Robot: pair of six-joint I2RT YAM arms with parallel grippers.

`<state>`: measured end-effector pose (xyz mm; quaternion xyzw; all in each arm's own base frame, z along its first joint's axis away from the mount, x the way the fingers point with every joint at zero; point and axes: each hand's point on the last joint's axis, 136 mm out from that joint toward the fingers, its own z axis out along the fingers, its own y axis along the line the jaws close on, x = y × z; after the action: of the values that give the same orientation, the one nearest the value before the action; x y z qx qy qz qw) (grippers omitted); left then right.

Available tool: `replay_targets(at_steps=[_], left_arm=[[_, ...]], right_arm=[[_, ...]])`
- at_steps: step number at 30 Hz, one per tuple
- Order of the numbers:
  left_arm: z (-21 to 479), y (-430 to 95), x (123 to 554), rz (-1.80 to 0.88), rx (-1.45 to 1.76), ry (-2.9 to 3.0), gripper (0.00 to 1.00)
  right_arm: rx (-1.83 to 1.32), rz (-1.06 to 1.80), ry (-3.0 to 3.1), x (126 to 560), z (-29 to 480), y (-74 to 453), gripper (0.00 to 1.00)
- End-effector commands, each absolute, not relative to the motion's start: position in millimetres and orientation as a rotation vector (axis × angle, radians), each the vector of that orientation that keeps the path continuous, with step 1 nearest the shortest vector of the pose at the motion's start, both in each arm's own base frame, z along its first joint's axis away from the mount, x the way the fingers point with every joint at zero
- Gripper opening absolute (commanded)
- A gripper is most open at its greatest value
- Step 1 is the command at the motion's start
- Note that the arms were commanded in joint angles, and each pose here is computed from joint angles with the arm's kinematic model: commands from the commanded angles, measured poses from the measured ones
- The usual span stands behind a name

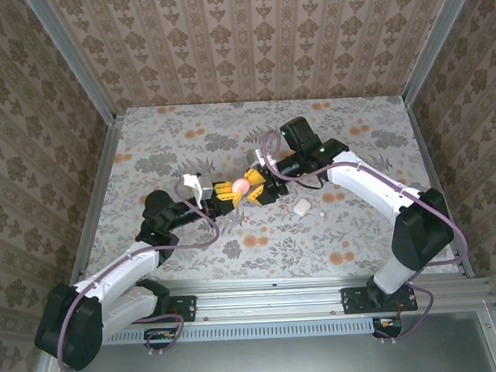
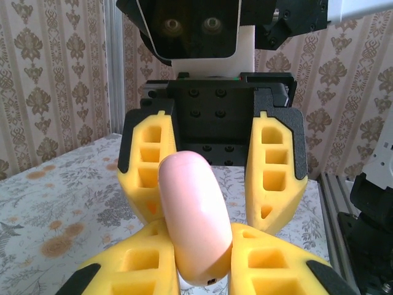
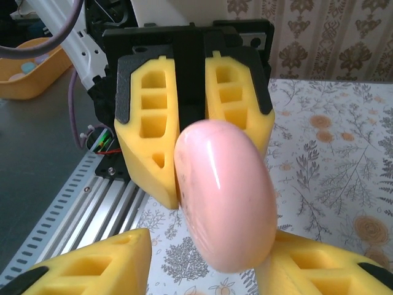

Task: Insert wireless bluetooth earbuds into charging case

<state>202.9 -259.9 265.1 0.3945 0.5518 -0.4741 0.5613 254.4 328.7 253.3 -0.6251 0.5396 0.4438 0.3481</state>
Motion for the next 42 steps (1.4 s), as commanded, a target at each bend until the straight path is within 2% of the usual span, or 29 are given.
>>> replay_targets(at_steps=[1,16,20,27,36,42], left_arm=[[283,-262,201,-1.133,0.939,1.24,0.18],[274,-262,204,-1.128,0.937,1.277,0.2],[271,-262,205,-1.119,0.937,1.291,0.24],[257,-258,205,-0.993,1.03,1.367,0.53],[229,-265,191,-0.847,1.298,1.455,0.58],[211,-276,186,-0.828,1.387,1.482,0.58]], right_arm=[[-1.649,1.196,1.288,247,269,334,0.45],[-1.677,1.148,1.239,246,272,333,0.14],[-1.683,1.12,1.272,245,268,329,0.13],[-1.696,0.91,1.446,251,241,310,0.14],[-1.806,0.435,1.664,254,200,276,0.13],[-1.86,0.389,1.632,242,198,281,0.14]])
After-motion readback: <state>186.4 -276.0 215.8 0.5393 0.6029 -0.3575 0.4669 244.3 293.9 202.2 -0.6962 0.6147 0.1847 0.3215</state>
